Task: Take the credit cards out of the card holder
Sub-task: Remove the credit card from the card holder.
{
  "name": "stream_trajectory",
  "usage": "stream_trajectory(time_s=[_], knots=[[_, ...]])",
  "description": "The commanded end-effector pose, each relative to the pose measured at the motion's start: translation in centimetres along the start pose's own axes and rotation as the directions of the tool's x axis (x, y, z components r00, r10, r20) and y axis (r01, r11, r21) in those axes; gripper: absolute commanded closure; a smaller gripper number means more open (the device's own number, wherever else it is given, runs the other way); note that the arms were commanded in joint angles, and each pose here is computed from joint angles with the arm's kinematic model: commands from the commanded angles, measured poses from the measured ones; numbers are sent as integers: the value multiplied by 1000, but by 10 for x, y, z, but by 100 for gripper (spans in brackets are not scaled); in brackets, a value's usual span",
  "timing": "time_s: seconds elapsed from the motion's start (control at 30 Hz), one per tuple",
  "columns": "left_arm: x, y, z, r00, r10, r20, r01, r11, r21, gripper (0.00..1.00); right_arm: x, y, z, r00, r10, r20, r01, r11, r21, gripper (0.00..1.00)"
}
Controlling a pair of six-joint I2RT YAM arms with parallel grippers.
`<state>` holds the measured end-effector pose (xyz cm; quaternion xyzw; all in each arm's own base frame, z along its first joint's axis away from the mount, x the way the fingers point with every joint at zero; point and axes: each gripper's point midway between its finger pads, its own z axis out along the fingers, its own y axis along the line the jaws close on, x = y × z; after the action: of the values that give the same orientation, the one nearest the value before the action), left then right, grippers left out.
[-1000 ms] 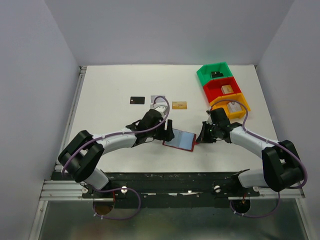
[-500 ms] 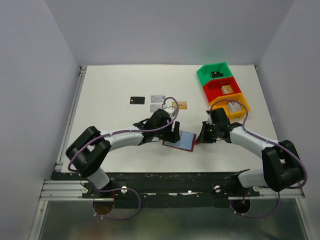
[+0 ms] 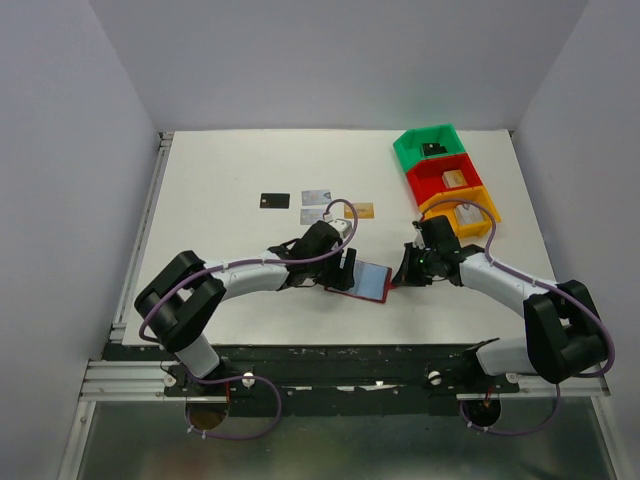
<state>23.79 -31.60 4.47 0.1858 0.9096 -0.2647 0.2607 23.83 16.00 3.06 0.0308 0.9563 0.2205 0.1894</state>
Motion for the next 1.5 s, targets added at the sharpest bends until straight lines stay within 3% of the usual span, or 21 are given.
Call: stream_trajectory(time_s=[0.0, 0.23, 0.7, 1.47], knots=[[-6, 3, 2, 1000, -5, 9, 6, 1000, -30, 21, -6, 3, 0, 1000, 6, 16, -6, 1000, -16, 100], [-6, 1, 3, 1000, -5, 5, 5, 1000, -15, 20, -5, 3, 0, 1000, 6, 14, -6, 1000, -16, 100], [-6, -43, 7, 994, 110, -11, -106, 980, 170, 22, -5, 4, 0, 1000, 6, 10, -6, 1000, -24, 100], [-8, -53, 8, 986, 164, -18, -158, 972, 176, 22, -5, 4, 0, 1000, 6, 9, -5, 1000, -19, 100]])
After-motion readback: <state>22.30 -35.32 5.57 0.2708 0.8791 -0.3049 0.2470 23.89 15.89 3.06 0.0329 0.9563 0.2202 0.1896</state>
